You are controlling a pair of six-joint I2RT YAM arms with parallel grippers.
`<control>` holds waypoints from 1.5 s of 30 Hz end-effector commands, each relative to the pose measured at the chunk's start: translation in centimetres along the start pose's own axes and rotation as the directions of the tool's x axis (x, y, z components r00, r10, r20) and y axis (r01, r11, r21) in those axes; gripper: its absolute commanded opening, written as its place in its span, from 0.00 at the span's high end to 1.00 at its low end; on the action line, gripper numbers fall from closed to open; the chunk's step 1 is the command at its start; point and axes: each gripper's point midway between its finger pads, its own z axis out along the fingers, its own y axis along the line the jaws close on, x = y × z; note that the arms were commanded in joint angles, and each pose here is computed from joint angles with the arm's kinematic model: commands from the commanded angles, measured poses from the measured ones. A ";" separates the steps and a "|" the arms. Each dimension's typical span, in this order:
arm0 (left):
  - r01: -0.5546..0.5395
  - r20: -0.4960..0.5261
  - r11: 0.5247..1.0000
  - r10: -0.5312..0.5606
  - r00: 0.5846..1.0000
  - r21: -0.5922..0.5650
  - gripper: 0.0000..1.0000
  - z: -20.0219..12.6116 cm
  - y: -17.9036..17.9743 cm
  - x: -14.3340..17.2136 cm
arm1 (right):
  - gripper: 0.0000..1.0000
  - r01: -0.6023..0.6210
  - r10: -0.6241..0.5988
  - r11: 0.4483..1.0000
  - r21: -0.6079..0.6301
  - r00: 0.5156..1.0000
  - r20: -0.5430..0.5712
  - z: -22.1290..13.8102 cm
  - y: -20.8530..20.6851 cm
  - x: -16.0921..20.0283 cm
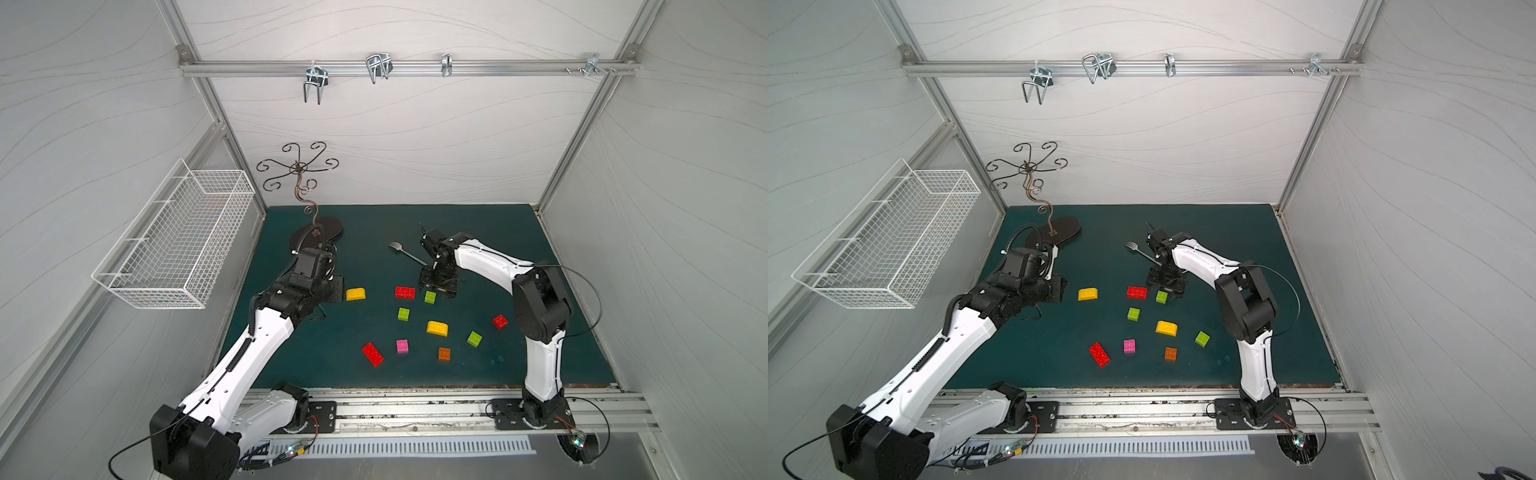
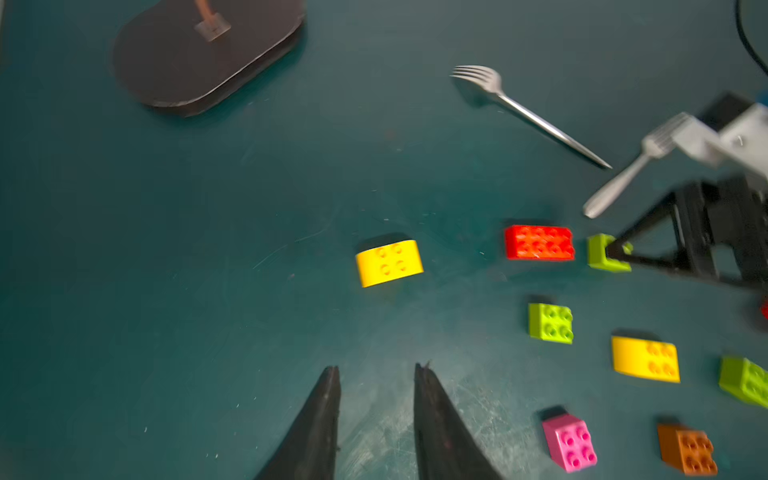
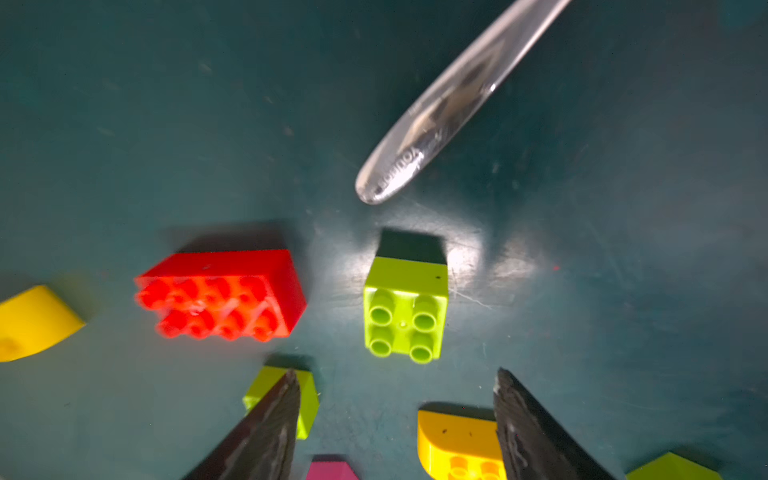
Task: Assemble the letter s with lego
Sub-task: Pick up the lego brick from the center of the board.
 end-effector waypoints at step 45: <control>0.136 -0.041 0.990 -0.138 0.990 -0.042 0.68 1.1 1.0 0.1 | 1.00 0.077 -0.077 0.997 0.006 0.997 0.024 -1.7 6.5 -0.3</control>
